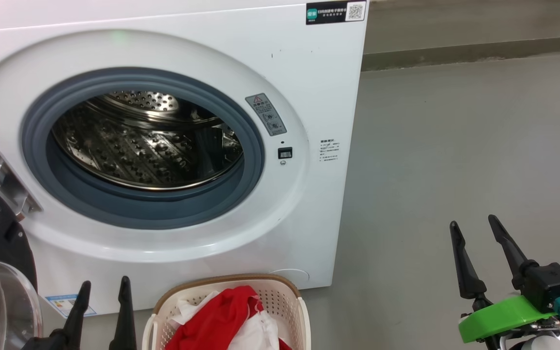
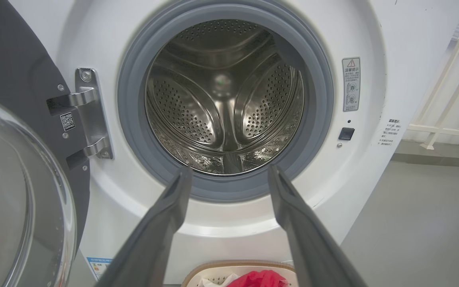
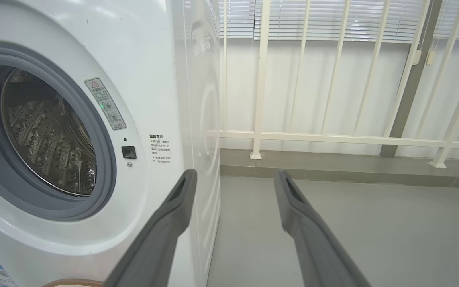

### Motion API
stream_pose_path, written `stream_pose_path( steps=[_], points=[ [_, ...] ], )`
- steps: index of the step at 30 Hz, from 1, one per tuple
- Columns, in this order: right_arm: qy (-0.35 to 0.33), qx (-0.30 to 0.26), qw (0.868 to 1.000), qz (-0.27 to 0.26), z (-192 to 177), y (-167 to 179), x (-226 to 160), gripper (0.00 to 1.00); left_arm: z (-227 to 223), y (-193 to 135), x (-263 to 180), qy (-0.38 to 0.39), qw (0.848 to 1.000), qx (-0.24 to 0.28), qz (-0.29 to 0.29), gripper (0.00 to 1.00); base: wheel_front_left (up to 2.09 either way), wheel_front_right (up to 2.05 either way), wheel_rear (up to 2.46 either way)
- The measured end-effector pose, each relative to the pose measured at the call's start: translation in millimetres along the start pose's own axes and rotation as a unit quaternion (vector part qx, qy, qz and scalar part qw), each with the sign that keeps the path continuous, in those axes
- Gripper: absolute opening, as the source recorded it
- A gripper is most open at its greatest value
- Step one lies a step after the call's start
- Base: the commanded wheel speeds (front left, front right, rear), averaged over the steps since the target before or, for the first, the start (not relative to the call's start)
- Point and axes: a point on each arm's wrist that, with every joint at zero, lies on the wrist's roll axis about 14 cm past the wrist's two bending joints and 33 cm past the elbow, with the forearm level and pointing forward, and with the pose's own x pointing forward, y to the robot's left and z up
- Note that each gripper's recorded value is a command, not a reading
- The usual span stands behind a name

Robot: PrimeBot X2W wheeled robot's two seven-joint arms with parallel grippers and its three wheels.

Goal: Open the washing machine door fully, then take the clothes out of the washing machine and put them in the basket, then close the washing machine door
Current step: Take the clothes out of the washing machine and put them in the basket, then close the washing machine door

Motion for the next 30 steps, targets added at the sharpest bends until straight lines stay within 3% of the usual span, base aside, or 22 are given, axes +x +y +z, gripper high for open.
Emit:
stream_pose_path(
  steps=[14,30],
  points=[
    [0.004,0.011,1.0,0.018,-3.0,13.1,1.9,1.0,8.6,-1.3,-2.1,-0.007,1.0,0.0,0.006,1.0,-0.27,0.27,0.0],
    [0.019,0.019,1.0,0.012,-13.0,10.4,1.3,1.0,9.2,-10.5,-2.1,-0.005,1.0,-0.001,-0.011,1.0,-1.55,1.55,0.0]
  ],
)
